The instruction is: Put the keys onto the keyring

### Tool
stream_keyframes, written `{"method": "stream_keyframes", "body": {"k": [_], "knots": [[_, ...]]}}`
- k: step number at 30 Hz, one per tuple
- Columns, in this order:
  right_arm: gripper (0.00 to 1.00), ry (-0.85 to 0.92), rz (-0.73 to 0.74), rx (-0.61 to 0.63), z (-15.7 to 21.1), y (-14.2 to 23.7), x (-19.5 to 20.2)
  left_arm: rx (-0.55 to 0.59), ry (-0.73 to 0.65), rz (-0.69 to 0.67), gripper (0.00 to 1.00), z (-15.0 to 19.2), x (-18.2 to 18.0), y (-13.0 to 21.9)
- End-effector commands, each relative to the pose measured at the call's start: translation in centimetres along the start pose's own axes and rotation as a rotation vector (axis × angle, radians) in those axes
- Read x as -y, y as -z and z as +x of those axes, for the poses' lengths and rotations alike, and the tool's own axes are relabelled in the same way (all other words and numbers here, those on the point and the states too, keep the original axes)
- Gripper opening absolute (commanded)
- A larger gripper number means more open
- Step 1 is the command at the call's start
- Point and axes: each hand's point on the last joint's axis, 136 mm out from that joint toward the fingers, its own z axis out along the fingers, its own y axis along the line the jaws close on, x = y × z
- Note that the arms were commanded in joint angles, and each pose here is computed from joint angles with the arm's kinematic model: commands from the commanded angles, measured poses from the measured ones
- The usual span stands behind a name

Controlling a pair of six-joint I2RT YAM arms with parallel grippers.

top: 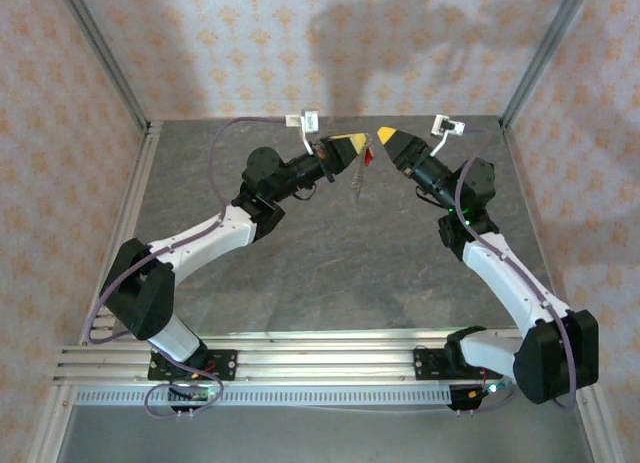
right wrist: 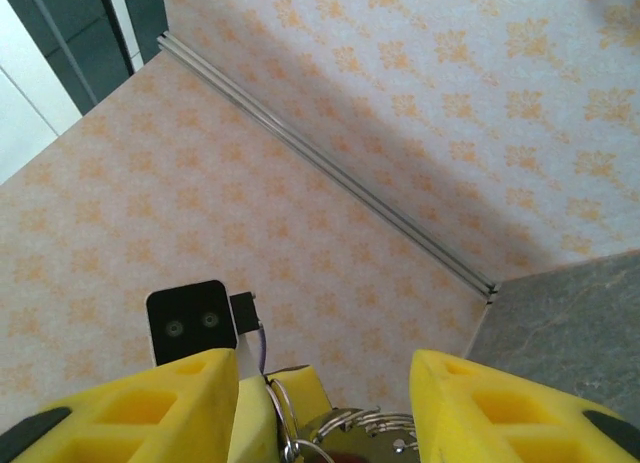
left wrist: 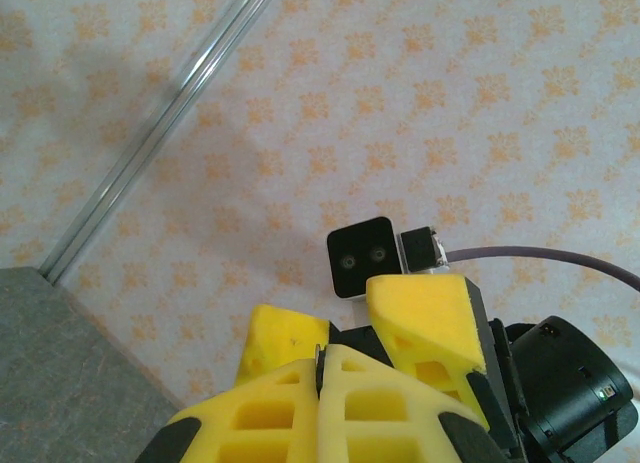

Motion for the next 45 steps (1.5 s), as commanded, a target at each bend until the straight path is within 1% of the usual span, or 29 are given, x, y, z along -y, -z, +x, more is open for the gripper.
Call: {"method": "stream_keyframes", "body": {"k": [1,2,9,11,15,19,20,22,23,25,28,33,38,45], "knots": [[0.47,0.023,-0.084,-0.005,0.1,-0.3,-2.0,0.035,-0.009,0.038,0.0,-1.0,1.1,0.1],[0.47,0.013,-0.075,-0.015,0.5,-0.7,-1.4,0.035,-0.009,0.037,0.0,-1.0,1.1,0.1],[0.41,0.006,-0.08,-0.043,1.6,-1.5,-1.1,0.036,-0.008,0.031,0.0,-1.1,1.1,0.1],[0.38,0.005,-0.079,-0.046,1.8,-1.5,-1.1,0.036,-0.007,0.03,0.0,-1.1,1.1,0.0],[0.29,0.001,-0.073,-0.05,2.0,-1.6,-0.7,0.036,-0.007,0.027,0.0,-1.1,1.0,0.0],[0.29,-0.002,-0.072,-0.06,2.5,-1.5,-0.5,0.038,-0.007,0.022,0.0,-1.0,0.9,0.0],[0.27,-0.002,-0.07,-0.06,2.6,-1.5,-0.5,0.04,-0.006,0.021,0.0,-1.1,0.9,0.0],[0.19,-0.001,-0.065,-0.064,2.8,-1.3,-0.2,0.041,-0.005,0.017,0.0,-1.1,0.8,0.0],[0.18,-0.002,-0.062,-0.066,2.9,-1.2,-0.1,0.043,-0.007,0.016,0.0,-1.1,0.8,0.0],[0.18,-0.004,-0.058,-0.066,3.2,-1.0,0.1,0.043,-0.005,0.01,0.0,-1.1,0.6,0.0],[0.23,-0.004,-0.047,-0.065,3.4,-0.6,0.4,0.046,-0.006,0.007,0.0,-1.2,0.7,0.0],[0.25,-0.007,-0.035,-0.068,3.9,-0.2,0.8,0.044,-0.006,-0.001,0.0,-1.1,0.5,0.0],[0.25,-0.007,-0.03,-0.071,3.9,-0.2,1.0,0.04,-0.003,-0.001,0.0,-1.0,0.5,0.0],[0.25,-0.002,-0.053,-0.061,3.2,-0.7,0.0,0.031,-0.002,0.001,0.0,-0.7,0.5,-0.2]]}}
